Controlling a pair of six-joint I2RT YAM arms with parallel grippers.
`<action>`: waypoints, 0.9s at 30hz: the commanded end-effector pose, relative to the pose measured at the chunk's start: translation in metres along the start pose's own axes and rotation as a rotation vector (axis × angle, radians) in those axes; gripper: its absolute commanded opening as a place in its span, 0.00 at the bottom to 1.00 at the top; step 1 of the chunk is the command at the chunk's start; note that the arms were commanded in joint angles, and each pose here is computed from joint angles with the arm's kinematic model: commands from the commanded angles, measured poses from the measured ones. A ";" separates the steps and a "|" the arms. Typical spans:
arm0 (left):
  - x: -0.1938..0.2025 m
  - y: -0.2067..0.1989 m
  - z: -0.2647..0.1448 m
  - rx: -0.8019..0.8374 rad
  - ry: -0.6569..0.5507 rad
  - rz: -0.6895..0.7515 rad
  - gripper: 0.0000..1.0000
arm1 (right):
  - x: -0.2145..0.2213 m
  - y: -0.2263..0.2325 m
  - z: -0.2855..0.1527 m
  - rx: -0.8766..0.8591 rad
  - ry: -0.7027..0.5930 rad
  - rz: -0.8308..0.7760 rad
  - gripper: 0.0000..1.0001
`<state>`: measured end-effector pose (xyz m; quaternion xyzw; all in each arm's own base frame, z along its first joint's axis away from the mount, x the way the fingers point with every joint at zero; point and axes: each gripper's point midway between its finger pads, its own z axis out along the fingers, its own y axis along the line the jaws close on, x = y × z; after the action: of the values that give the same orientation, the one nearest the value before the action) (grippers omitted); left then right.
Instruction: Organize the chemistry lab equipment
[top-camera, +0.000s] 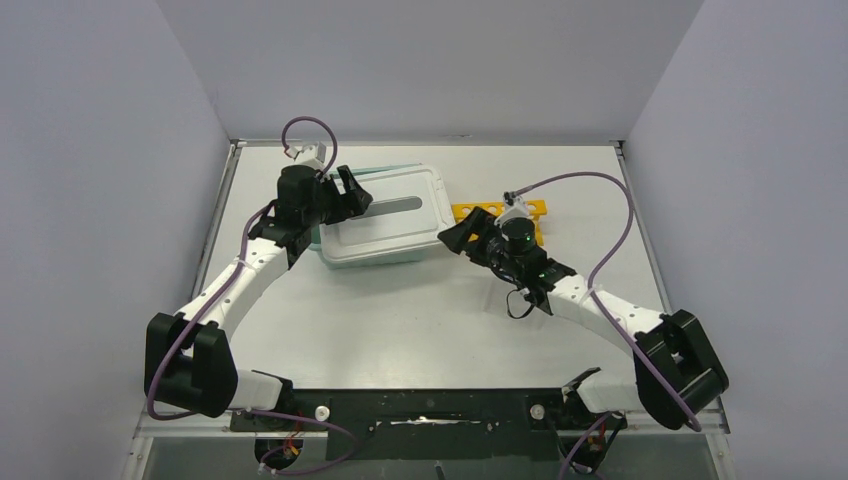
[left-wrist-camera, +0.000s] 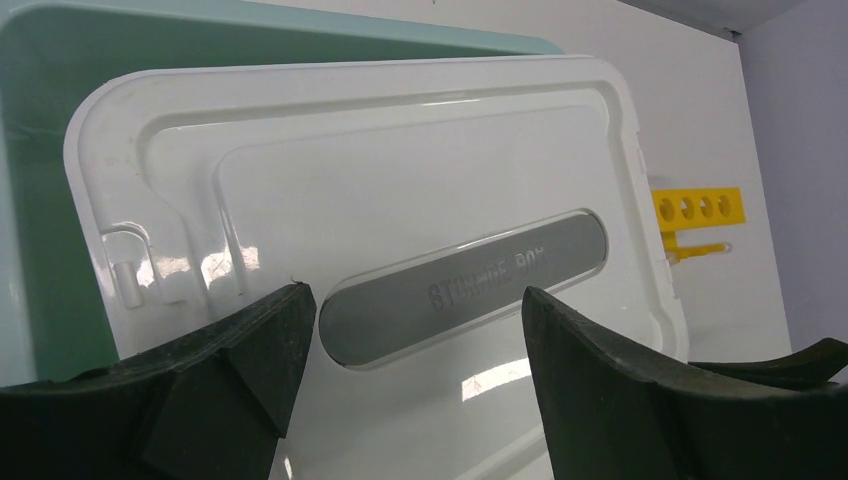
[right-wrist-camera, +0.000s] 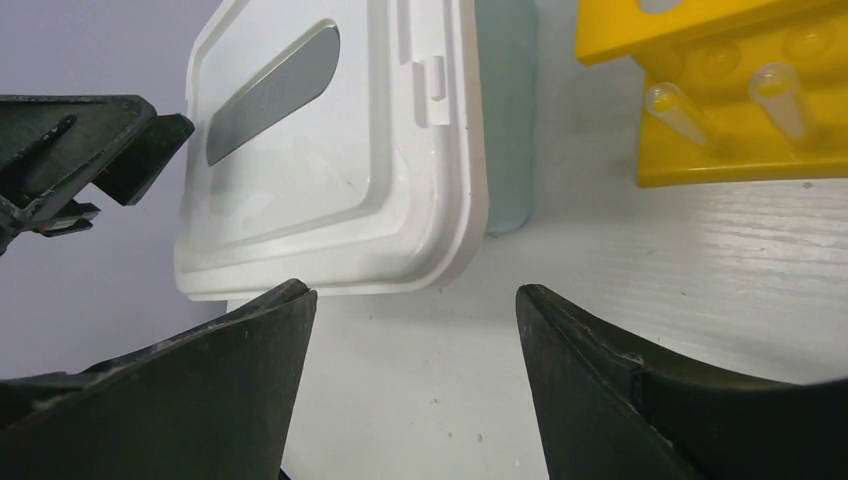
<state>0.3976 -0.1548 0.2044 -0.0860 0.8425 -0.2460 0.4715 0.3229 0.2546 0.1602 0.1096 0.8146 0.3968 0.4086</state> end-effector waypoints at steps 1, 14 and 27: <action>-0.039 -0.025 -0.012 0.064 -0.115 0.023 0.76 | -0.021 -0.002 -0.012 0.053 -0.089 -0.072 0.70; -0.074 -0.008 -0.041 -0.061 -0.185 0.082 0.77 | -0.052 -0.012 -0.001 0.203 -0.123 -0.282 0.01; -0.067 0.092 -0.044 -0.313 -0.129 -0.053 0.76 | -0.059 -0.015 0.019 0.248 -0.093 -0.368 0.01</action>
<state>0.4069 -0.0484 0.2371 -0.1789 0.8313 -0.1395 0.5074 0.3653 0.2180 0.1544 0.0417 0.8591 0.2032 0.4679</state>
